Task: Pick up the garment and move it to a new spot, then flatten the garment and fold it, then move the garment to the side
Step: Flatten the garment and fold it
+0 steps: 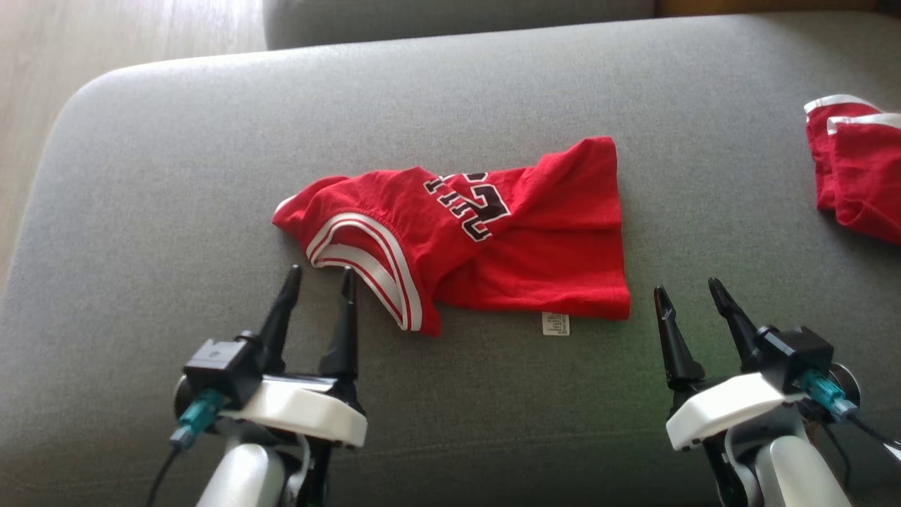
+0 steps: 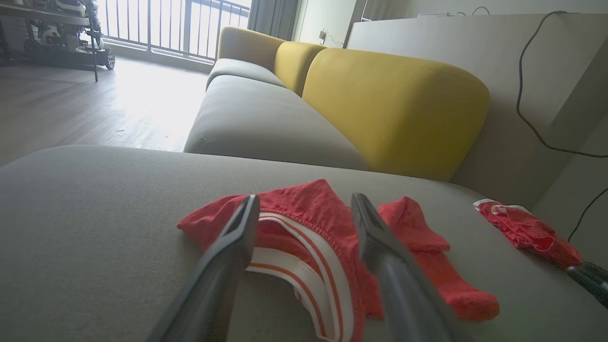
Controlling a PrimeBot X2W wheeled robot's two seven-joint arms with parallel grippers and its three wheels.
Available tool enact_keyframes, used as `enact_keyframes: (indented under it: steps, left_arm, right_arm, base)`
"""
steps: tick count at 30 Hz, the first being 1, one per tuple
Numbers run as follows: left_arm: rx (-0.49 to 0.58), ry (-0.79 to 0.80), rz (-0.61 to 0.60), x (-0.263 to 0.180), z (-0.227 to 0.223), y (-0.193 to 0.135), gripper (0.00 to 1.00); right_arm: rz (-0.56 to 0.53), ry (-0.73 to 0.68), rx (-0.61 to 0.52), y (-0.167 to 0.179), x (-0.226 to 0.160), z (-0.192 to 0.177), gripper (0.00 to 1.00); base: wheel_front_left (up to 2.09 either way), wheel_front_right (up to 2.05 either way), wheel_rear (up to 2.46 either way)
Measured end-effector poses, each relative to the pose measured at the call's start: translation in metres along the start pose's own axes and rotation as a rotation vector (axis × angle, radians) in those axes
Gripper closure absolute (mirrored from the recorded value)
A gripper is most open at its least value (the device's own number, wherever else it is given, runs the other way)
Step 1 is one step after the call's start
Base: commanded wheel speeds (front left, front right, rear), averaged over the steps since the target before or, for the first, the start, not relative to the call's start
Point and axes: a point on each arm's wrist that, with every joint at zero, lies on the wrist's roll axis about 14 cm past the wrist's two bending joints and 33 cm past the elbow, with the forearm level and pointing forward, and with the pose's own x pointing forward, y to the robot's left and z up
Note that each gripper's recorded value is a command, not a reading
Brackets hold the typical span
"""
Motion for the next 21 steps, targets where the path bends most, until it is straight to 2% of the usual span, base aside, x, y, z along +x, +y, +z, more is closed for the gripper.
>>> enact_keyframes:
  steps: [3, 6, 7, 11, 15, 21]
  left_arm:
    - [-0.028, 0.070, -0.054, -0.001, -0.023, -0.013, 0.00]
    - [-0.065, 0.209, -0.127, -0.012, -0.065, -0.031, 0.00]
    - [-0.065, 0.209, -0.127, -0.012, -0.065, -0.031, 0.00]
    - [-0.072, 0.370, -0.139, -0.021, -0.107, -0.034, 0.00]
    - [-0.121, 0.394, -0.096, -0.005, -0.113, -0.028, 0.00]
    - [-0.262, 0.391, -0.133, 0.010, -0.114, -0.048, 0.00]
  right_arm:
    - [0.000, 0.000, 0.002, 0.000, 0.004, 0.000, 0.00]
    - [-0.010, -0.002, 0.003, -0.004, 0.007, 0.000, 0.00]
    - [-0.010, -0.002, 0.003, -0.004, 0.007, 0.000, 0.00]
    - [-0.033, 0.006, 0.012, -0.012, 0.007, -0.003, 0.00]
    - [-0.057, 0.018, 0.021, -0.019, 0.003, -0.009, 0.00]
    - [-0.095, 0.031, 0.027, -0.031, -0.001, -0.014, 0.00]
  base:
    - [0.00, 0.00, 0.00]
    - [0.00, 0.00, 0.00]
    - [0.00, 0.00, 0.00]
    - [0.00, 0.00, 0.00]
    - [0.00, 0.00, 0.00]
    - [0.00, 0.00, 0.00]
